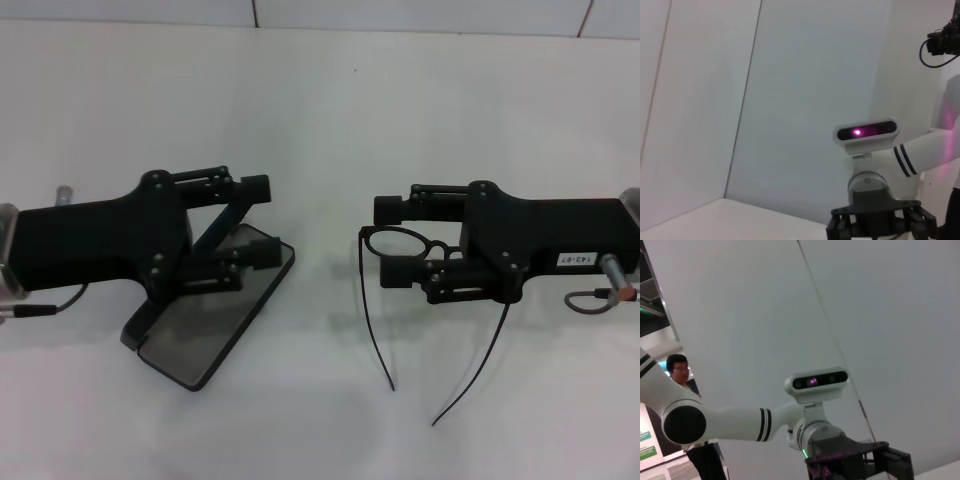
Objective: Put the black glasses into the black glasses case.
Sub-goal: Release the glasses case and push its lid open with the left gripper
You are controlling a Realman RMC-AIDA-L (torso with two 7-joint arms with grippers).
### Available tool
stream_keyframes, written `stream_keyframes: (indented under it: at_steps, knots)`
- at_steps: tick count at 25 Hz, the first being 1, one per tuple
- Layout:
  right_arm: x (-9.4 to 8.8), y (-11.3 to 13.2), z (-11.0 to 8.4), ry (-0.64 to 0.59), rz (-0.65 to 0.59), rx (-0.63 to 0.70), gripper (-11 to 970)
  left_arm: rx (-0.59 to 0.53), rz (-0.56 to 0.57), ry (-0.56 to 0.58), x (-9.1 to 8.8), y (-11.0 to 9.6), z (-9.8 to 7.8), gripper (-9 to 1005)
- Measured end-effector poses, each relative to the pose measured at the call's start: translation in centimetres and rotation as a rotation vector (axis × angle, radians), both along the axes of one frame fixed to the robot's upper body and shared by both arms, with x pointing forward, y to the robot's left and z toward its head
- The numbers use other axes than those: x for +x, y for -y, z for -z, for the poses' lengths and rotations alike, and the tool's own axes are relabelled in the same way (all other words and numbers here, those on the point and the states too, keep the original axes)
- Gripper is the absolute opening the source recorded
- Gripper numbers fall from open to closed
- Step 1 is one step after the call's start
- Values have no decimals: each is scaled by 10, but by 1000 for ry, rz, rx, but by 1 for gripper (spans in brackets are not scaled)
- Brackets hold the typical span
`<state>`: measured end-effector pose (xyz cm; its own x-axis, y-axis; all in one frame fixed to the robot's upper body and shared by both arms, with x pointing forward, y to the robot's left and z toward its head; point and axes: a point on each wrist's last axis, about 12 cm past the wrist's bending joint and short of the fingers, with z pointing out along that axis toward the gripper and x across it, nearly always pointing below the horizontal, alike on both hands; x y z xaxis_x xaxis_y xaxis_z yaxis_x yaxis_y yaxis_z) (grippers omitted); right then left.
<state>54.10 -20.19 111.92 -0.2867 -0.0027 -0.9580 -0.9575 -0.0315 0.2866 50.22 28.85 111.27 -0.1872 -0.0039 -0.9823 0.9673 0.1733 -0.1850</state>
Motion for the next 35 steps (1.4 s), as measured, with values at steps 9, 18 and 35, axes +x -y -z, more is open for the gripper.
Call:
stream_keyframes:
  at_steps: [9,18,35]
  knots:
    - [-4,4,3,-8,10,1,720,6,8,-13,1,2,0,697]
    - [-3,4,1,-1,10,13,720,-23,-44,-59,8,-3,-9,696]
    - [-12,60,3,55,237,0,719,843,-432,-339,44,38,-101,691]
